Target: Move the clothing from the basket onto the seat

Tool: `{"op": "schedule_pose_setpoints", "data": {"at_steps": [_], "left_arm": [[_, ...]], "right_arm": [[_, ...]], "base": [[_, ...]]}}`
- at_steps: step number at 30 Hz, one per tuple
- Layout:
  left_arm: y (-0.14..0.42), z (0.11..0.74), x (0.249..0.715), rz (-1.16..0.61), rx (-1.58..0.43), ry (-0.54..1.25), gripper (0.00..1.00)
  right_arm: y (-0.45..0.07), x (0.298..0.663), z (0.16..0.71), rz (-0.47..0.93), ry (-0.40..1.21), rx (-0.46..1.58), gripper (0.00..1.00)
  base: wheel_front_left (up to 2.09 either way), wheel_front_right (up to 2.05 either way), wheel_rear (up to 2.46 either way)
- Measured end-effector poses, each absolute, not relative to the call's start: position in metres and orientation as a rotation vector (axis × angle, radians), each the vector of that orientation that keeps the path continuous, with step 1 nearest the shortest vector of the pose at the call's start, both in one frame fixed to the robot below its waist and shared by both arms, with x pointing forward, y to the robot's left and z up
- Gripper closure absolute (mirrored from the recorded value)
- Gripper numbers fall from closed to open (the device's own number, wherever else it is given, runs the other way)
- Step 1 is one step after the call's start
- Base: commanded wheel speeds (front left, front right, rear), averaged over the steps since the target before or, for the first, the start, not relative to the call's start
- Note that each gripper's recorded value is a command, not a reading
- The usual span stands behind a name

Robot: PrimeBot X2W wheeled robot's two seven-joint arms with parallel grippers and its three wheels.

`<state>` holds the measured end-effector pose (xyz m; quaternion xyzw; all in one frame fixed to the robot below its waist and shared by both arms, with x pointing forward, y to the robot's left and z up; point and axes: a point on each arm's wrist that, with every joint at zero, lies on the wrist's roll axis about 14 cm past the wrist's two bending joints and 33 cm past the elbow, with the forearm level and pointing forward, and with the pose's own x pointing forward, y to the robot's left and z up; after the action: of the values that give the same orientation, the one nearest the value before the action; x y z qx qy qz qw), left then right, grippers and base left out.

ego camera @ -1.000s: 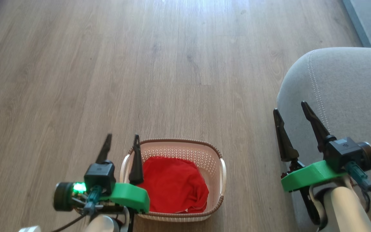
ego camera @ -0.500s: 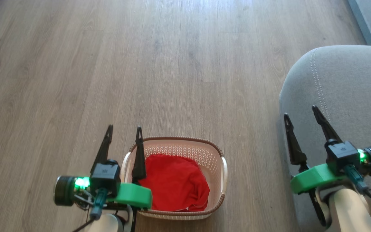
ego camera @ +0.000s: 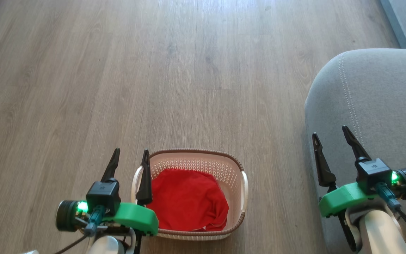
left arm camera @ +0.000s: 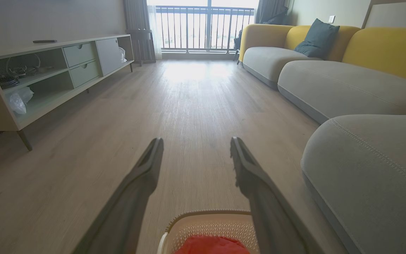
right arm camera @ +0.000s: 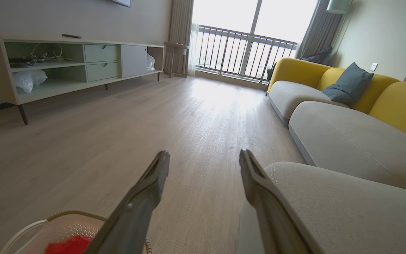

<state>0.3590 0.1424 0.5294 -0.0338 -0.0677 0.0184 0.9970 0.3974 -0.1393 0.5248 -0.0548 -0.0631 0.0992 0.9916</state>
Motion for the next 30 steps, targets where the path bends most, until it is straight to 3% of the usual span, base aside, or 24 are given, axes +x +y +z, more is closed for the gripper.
{"op": "schedule_pose_setpoints", "data": {"at_steps": [21, 30], "left_arm": [[0.136, 0.510, 0.365, 0.018, -0.085, -0.073, 0.00], [0.108, 0.460, 0.404, -0.075, -0.083, 0.074, 0.00]], "right_arm": [[-0.144, 0.400, 0.521, 0.187, -0.117, -0.108, 0.00], [-0.162, 0.433, 0.489, 0.140, -0.040, -0.139, 0.00]], "base": [[0.00, 0.00, 0.00], [0.00, 0.00, 0.00]]}}
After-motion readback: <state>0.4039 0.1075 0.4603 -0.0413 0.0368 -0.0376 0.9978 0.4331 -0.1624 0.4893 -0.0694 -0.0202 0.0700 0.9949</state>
